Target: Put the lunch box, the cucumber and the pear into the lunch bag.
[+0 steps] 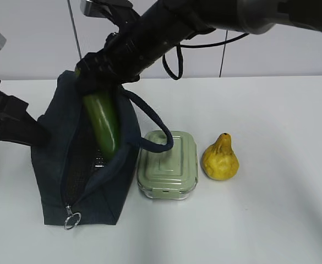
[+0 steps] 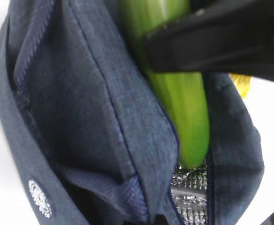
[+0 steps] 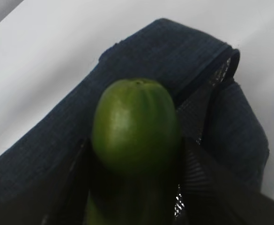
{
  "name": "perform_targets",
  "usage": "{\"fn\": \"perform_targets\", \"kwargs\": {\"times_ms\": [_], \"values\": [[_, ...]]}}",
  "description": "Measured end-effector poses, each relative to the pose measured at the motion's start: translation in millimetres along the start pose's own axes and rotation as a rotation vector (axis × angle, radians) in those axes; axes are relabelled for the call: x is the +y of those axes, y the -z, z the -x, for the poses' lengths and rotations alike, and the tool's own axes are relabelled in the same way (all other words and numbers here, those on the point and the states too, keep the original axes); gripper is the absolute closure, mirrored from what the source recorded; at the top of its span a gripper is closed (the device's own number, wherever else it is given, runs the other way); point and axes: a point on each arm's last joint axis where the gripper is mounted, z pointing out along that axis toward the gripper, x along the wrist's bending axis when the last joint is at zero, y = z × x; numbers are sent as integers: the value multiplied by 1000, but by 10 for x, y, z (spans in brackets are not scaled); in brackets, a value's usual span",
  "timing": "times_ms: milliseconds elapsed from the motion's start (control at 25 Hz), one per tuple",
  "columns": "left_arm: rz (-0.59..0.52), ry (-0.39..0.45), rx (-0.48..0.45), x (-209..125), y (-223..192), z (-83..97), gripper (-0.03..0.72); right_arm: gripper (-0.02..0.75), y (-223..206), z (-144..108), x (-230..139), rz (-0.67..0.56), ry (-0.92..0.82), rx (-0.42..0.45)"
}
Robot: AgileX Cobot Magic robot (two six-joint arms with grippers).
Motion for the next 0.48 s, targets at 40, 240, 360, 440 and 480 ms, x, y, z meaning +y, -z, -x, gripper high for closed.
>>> {"fn": "perform_targets", "kwargs": {"times_ms": [40,240,360,440,480], "values": [[0,0,0,0,0,0,685,331,0,-10,-15,-17,-2,11],[2,1,-1,1,0,1,685,253,2,-34,-52,-57,-7,37],[2,1,-1,1,0,1,685,155,2,-36,-55,-61,-9,40],[2,1,-1,1,0,1,685,133,3,-37,-57,-63,-12,41],[2,1,-1,1,0,1,685,127,6,-39,-52,-62,-13,41]]}}
